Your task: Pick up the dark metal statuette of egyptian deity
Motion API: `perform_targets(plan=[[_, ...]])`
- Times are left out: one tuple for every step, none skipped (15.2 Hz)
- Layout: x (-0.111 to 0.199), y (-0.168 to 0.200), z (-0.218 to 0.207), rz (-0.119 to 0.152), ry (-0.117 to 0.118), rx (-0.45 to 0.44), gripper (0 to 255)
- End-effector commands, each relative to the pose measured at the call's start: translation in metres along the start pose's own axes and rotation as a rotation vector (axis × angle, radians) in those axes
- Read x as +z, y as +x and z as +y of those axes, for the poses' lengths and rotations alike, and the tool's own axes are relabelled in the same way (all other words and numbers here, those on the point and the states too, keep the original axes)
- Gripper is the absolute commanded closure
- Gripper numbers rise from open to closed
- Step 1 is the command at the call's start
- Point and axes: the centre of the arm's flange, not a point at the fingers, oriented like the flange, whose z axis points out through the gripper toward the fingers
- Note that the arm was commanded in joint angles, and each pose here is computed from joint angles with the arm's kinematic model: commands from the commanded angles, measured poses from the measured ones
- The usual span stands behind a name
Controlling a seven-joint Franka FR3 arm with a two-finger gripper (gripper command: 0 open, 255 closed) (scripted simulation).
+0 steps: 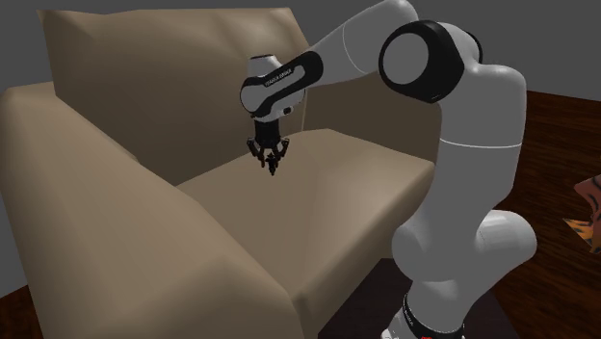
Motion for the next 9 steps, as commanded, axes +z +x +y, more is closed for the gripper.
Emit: perform_targets(plan=[[-0.011, 0.002, 0.001, 0.0, 0.0, 0.0, 255], [-0.016, 0.002, 0.001, 0.0, 0.0, 0.0, 255], [-0.021, 0.002, 0.001, 0.0, 0.0, 0.0, 255], [-0.026, 0.002, 0.001, 0.0, 0.0, 0.0, 255], [-0.032, 0.002, 0.001, 0.0, 0.0, 0.0, 255], [-0.037, 0.002, 0.001, 0.0, 0.0, 0.0, 255], [-0.042, 0.002, 0.001, 0.0, 0.0, 0.0, 255], [-0.048, 0.002, 0.001, 0.0, 0.0, 0.0, 255], [-0.048, 0.001, 0.001, 0.0, 0.0, 0.0, 255]])
